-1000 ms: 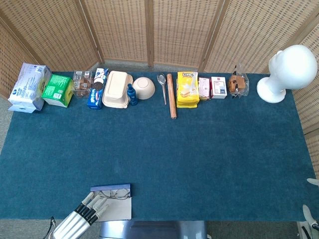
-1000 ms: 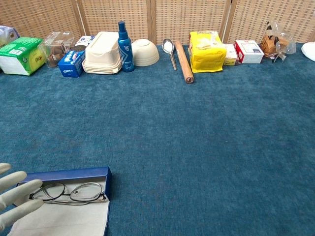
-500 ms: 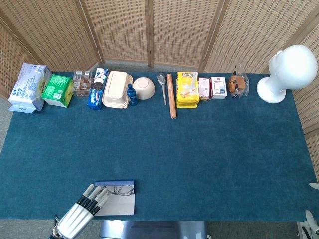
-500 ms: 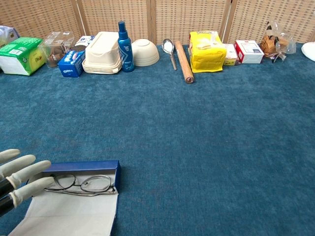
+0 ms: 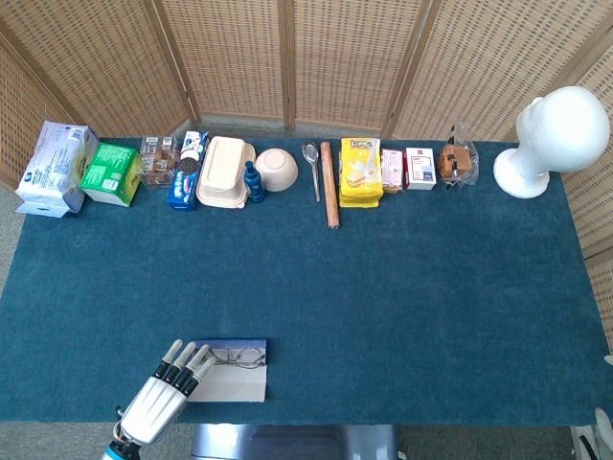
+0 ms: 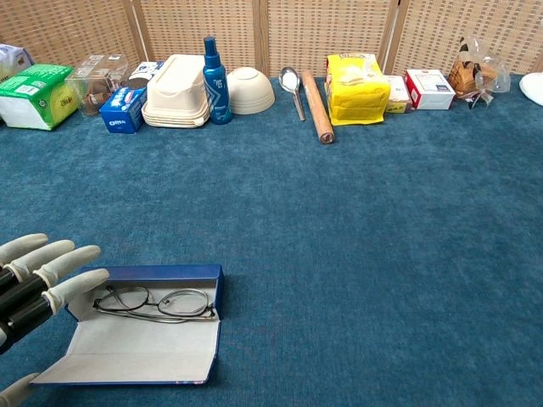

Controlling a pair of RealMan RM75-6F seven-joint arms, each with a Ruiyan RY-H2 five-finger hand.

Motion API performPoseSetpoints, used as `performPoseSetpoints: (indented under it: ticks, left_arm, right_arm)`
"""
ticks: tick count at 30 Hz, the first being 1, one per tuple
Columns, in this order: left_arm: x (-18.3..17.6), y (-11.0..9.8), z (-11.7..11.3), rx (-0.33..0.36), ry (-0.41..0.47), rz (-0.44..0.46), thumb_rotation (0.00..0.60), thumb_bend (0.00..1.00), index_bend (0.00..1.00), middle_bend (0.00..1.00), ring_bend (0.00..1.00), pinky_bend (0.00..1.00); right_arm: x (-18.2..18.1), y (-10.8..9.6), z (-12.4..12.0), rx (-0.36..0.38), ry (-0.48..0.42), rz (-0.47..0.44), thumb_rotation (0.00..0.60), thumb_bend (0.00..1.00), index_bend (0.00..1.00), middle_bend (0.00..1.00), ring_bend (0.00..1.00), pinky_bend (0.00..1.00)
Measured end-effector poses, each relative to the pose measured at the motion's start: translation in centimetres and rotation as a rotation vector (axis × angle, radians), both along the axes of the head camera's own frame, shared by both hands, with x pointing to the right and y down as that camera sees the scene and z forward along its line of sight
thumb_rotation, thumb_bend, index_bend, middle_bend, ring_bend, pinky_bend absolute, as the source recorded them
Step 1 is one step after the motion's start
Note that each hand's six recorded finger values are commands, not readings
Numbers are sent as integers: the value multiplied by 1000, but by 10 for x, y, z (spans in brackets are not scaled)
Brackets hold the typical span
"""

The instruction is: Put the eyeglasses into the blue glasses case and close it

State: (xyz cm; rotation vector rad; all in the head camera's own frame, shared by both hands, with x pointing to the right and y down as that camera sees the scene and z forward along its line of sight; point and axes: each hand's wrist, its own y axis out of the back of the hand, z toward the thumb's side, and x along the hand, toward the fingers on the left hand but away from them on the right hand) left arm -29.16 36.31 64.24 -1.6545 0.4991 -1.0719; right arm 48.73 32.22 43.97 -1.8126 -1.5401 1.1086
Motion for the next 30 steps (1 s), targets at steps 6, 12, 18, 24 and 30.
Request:
performPoseSetpoints:
  ticks: [6, 12, 18, 24, 30]
  left_arm:
    - [4, -2, 3, -18, 8, -32, 585, 259, 53, 0, 0, 0]
    - [16, -11, 3, -40, 47, -89, 587, 261, 74, 0, 0, 0]
    - [29, -21, 1, -49, 86, -120, 586, 262, 100, 0, 0, 0]
    - [38, -22, 1, -66, 100, -134, 583, 264, 128, 0, 0, 0]
    - [43, -23, 5, -106, 96, -159, 586, 266, 210, 0, 0, 0]
  right_arm:
    - [2, 1, -1, -1, 4, 6, 526, 392, 0, 273, 73, 189]
    - [4, 3, -1, -2, 7, 13, 524, 391, 0, 273, 73, 189]
    - [5, 3, -1, -1, 8, 18, 526, 390, 0, 273, 73, 189]
    - [6, 4, -2, 1, 10, 23, 521, 392, 0, 273, 73, 189]
    - [6, 5, -4, 1, 11, 27, 525, 390, 0, 273, 73, 189]
